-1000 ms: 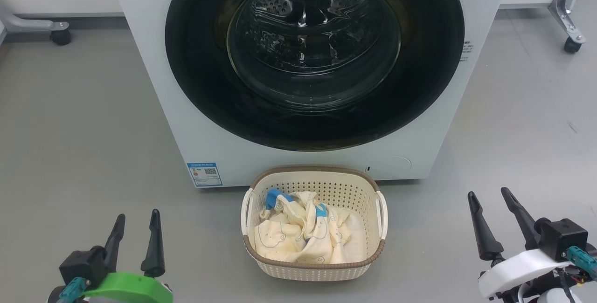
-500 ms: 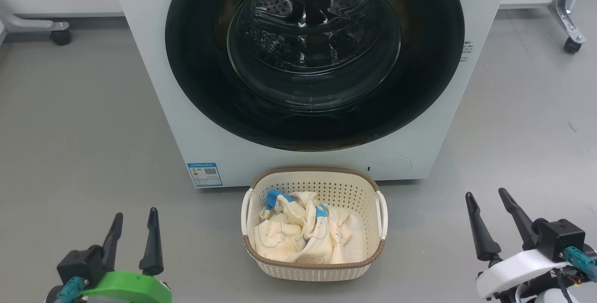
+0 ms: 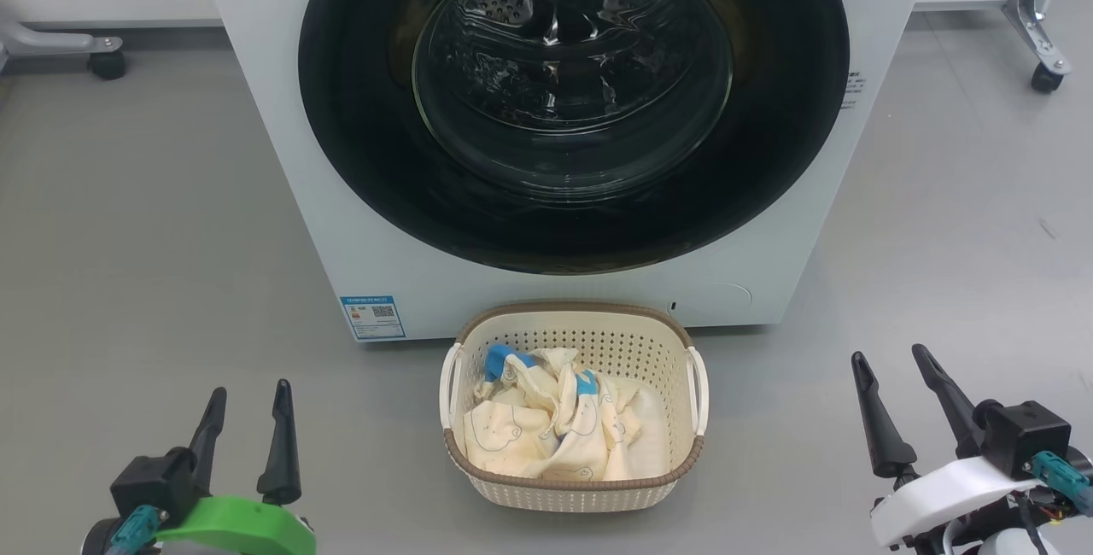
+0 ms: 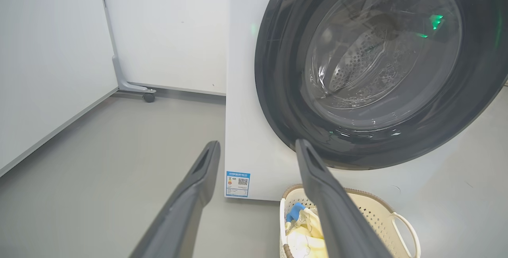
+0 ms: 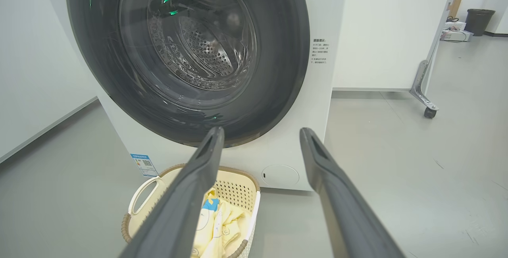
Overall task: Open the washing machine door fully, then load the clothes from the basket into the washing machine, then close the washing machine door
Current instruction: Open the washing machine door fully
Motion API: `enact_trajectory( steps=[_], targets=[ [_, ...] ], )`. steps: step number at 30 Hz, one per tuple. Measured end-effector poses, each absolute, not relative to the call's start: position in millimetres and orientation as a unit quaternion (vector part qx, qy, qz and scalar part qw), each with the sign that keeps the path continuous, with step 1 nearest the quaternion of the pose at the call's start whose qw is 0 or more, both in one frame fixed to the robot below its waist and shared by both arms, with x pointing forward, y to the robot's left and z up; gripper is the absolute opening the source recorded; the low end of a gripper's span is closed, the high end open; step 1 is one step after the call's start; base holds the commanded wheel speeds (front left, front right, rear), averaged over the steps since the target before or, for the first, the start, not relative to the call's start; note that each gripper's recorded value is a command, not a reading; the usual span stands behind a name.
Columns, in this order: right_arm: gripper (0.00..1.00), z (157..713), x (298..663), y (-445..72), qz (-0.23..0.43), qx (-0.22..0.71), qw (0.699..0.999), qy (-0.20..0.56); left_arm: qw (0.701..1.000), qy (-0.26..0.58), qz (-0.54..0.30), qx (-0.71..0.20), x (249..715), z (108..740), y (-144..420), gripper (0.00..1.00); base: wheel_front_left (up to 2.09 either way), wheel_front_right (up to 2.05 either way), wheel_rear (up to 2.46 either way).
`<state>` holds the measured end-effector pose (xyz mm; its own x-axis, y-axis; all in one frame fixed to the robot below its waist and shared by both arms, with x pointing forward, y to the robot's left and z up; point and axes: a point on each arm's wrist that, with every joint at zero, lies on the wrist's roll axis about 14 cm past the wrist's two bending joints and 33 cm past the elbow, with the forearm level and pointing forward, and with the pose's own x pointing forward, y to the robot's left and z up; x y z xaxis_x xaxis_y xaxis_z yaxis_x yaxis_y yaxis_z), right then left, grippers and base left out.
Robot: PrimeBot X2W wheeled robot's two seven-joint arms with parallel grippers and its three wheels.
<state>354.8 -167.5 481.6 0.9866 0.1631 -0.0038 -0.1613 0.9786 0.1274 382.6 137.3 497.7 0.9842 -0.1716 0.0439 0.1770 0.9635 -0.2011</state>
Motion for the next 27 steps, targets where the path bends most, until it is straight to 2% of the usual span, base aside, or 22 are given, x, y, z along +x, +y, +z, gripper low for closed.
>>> enact_trajectory(
  steps=[14,27],
  targets=[
    [1.00,480.3,357.5,-167.4,0.081,0.064,0.995,0.009,0.991,-0.008,-0.092,-0.095,383.3,494.6,135.2,1.00,0.22,0.12,-0.34],
    [1.00,480.3,358.0,-166.4,0.078,0.069,0.994,0.009,0.991,-0.008,-0.094,-0.095,384.6,494.5,133.6,1.00,0.49,0.49,-0.99]
  ],
)
